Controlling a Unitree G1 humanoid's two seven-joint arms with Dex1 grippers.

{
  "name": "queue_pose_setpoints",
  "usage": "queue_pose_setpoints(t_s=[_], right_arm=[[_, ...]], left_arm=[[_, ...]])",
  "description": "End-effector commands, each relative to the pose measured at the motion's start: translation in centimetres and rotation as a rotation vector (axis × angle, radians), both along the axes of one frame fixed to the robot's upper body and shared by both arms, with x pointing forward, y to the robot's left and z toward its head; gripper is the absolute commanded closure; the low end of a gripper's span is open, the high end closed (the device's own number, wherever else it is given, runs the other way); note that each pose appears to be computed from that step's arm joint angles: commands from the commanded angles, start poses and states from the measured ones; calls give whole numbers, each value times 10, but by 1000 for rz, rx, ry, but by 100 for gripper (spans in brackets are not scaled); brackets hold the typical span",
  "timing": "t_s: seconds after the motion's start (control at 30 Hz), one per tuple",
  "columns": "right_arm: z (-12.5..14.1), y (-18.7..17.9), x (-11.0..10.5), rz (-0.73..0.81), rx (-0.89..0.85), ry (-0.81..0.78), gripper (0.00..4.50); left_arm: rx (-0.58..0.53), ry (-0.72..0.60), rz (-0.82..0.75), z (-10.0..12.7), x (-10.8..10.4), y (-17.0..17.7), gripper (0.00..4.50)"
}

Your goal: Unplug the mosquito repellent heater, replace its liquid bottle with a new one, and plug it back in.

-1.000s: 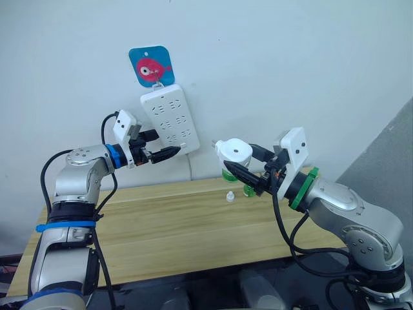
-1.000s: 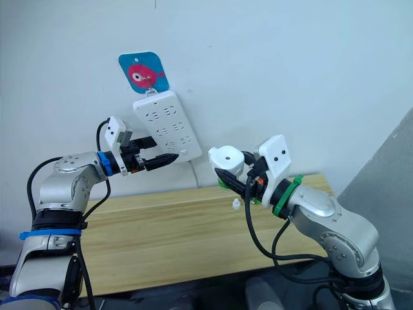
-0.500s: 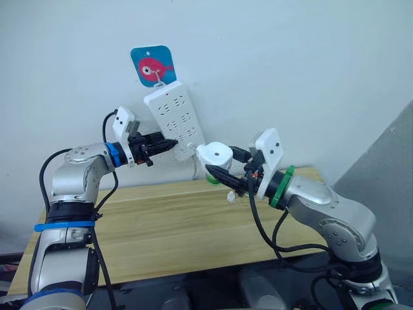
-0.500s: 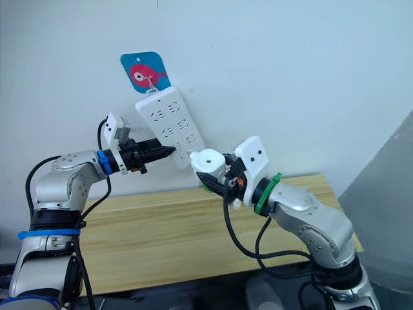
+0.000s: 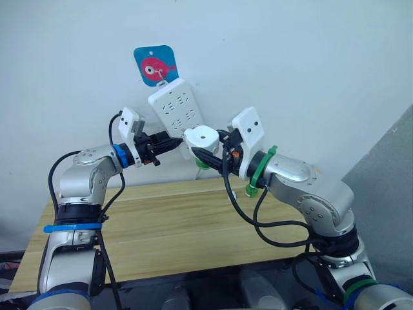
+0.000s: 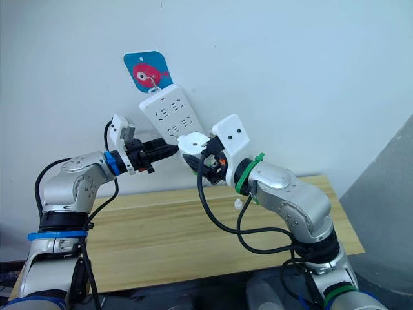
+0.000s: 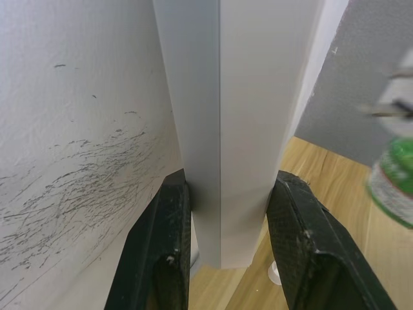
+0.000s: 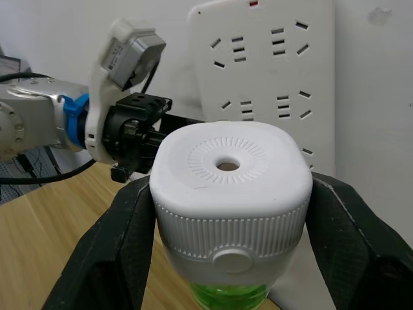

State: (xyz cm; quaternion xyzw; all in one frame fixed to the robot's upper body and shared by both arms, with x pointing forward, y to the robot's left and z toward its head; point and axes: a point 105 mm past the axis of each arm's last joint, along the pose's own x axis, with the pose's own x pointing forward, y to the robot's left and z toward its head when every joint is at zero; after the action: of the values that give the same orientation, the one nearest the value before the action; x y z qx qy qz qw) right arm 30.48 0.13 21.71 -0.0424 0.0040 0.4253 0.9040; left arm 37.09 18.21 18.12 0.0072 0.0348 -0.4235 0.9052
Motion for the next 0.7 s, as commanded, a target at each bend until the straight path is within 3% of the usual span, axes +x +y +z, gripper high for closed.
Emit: queue_pose_setpoints(t_s=[0.03, 0.7], right_arm=[[9, -3, 9, -49, -12, -22, 152], [10, 4, 26, -106, -53, -23, 152]], left_arm=[[-10, -68, -33, 17, -5, -7, 323], [-4, -69, -37, 14, -5, -5, 323]])
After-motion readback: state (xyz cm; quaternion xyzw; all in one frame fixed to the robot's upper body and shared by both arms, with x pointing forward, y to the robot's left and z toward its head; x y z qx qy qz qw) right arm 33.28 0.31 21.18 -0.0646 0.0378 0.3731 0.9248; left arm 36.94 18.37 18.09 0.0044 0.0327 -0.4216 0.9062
